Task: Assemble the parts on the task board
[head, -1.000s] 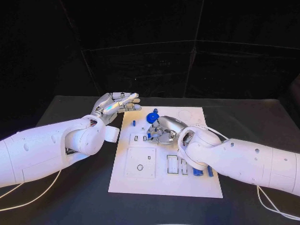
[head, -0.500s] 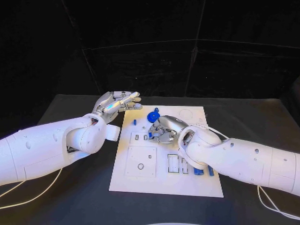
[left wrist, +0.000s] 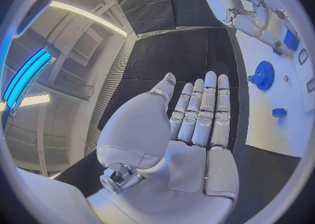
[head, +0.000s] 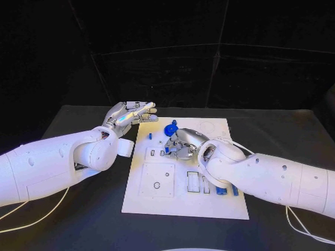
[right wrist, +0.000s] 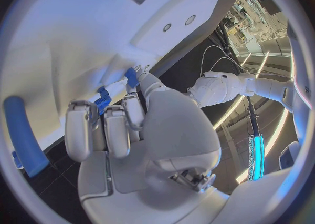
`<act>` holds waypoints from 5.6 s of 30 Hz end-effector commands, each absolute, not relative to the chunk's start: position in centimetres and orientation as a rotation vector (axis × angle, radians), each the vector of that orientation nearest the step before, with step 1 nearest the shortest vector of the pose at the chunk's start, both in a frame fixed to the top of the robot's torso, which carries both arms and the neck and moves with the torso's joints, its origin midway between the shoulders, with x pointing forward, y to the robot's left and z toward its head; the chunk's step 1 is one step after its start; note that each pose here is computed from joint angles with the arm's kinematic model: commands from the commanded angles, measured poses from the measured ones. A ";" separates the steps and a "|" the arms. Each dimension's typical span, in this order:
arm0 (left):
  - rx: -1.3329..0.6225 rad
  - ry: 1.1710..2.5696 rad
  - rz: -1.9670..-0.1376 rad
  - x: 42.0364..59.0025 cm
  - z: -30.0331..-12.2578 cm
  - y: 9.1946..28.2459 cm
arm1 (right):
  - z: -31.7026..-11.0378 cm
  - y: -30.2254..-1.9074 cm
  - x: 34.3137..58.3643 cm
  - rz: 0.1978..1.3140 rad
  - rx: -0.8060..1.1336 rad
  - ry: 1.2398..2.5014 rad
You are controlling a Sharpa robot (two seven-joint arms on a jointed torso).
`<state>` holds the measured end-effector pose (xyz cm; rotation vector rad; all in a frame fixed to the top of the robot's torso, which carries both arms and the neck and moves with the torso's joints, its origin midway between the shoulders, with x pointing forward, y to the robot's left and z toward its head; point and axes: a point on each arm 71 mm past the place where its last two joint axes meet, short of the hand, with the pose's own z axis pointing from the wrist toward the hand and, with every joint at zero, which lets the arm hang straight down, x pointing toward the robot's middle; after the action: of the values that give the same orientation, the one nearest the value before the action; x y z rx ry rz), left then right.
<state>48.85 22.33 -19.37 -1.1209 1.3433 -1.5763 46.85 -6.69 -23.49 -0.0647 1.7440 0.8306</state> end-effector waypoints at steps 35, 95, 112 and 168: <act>-1.109 1.337 -1.584 49.0 -19.2 22.3 | -24.3 -7.0 46.8 0.750 -0.082 1.813; -1.102 1.375 -1.533 50.1 -19.8 24.3 | -19.9 -9.7 45.0 1.031 -0.094 1.610; -0.846 1.681 -1.236 50.1 -20.4 24.3 | -12.5 -17.3 47.6 1.314 0.341 1.575; -0.210 2.390 -0.379 52.7 -20.4 14.0 | -11.8 -20.2 50.0 1.250 0.413 1.484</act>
<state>52.80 13.98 -20.33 -0.2389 2.3619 -0.4042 49.99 -20.35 -12.00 0.4156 1.4870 1.2399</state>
